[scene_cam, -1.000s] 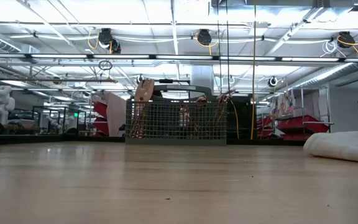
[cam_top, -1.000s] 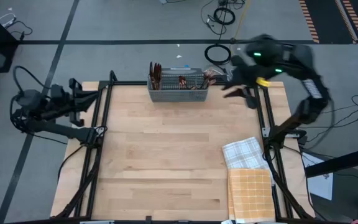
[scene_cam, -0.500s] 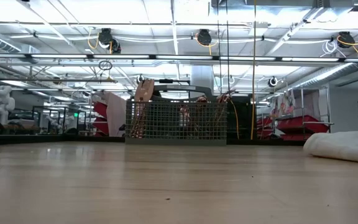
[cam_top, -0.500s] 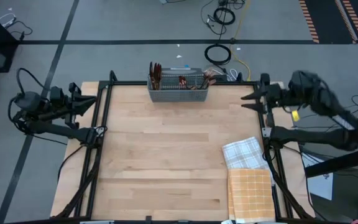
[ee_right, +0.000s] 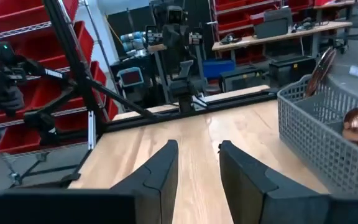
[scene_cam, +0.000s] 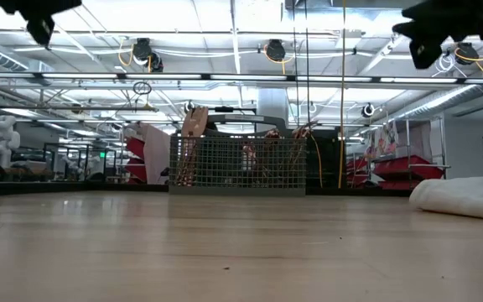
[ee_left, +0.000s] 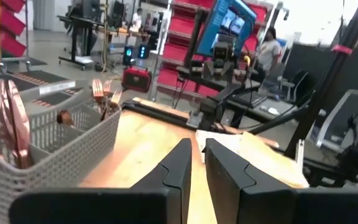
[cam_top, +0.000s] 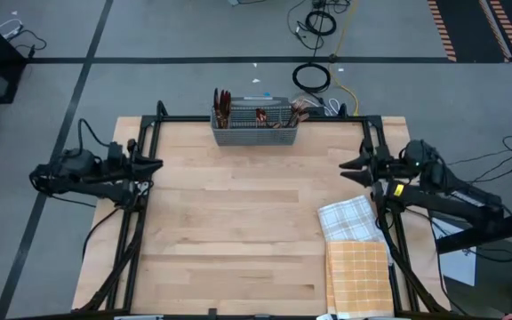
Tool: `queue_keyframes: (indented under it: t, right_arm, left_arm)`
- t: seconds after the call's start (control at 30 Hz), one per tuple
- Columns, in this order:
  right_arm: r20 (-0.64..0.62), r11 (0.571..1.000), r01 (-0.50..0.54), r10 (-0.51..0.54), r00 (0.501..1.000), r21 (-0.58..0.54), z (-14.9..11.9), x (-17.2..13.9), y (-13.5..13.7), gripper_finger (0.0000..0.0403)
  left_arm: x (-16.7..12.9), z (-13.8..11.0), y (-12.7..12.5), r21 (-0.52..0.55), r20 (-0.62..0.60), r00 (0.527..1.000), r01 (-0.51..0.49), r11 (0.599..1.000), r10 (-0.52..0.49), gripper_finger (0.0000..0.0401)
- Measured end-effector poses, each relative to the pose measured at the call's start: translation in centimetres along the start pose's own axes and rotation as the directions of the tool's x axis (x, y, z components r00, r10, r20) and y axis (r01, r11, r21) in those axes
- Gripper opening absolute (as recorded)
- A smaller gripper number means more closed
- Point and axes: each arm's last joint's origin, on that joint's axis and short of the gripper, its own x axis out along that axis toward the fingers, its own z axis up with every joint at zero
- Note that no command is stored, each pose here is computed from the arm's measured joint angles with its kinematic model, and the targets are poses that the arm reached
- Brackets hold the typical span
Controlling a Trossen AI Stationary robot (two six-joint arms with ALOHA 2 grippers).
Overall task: Sort silverware
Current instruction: Return to home position
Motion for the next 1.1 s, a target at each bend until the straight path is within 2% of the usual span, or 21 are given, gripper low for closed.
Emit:
queue_keyframes:
  t: [0.13,0.33,0.43,0.6,0.77,0.87,1.1]
  right_arm:
    - [0.012,0.999,-0.042,0.042,0.999,0.025,-1.8,-0.7,0.0,0.0105]
    - [0.103,0.985,-0.144,0.134,0.986,0.095,-3.9,-1.6,0.3,0.0105]
    - [0.122,0.971,-0.190,0.173,0.977,0.146,-4.7,-0.9,0.1,0.0105]
    - [0.196,0.946,-0.290,0.260,0.946,0.146,-6.0,0.3,0.1,0.0105]
    - [0.237,0.945,-0.304,0.270,0.933,0.120,-8.4,1.2,0.1,0.0105]
    - [0.202,0.952,-0.278,0.250,0.947,0.124,-8.9,1.4,0.3,0.0105]
    - [0.126,0.955,-0.286,0.275,0.953,0.077,-9.7,1.6,0.8,0.0105]
  left_arm:
    - [-0.1,-1.6,0.4,-0.056,0.033,0.999,0.008,0.998,-0.006,0.0052]
    - [0.6,-2.9,0.4,-0.065,-0.027,0.999,0.033,0.997,-0.035,0.0052]
    - [0.9,-3.4,0.3,-0.089,-0.042,0.997,0.067,0.994,-0.071,0.0052]
    - [1.9,-5.1,0.1,-0.153,-0.078,0.987,0.124,0.980,-0.137,0.0052]
    - [2.7,-6.3,0.1,-0.148,-0.074,0.988,0.126,0.981,-0.138,0.0052]
    - [3.0,-7.2,0.2,-0.142,-0.106,0.984,0.125,0.982,-0.140,0.0052]
    - [3.5,-9.0,0.4,-0.125,-0.166,0.978,0.108,0.986,-0.128,0.0052]
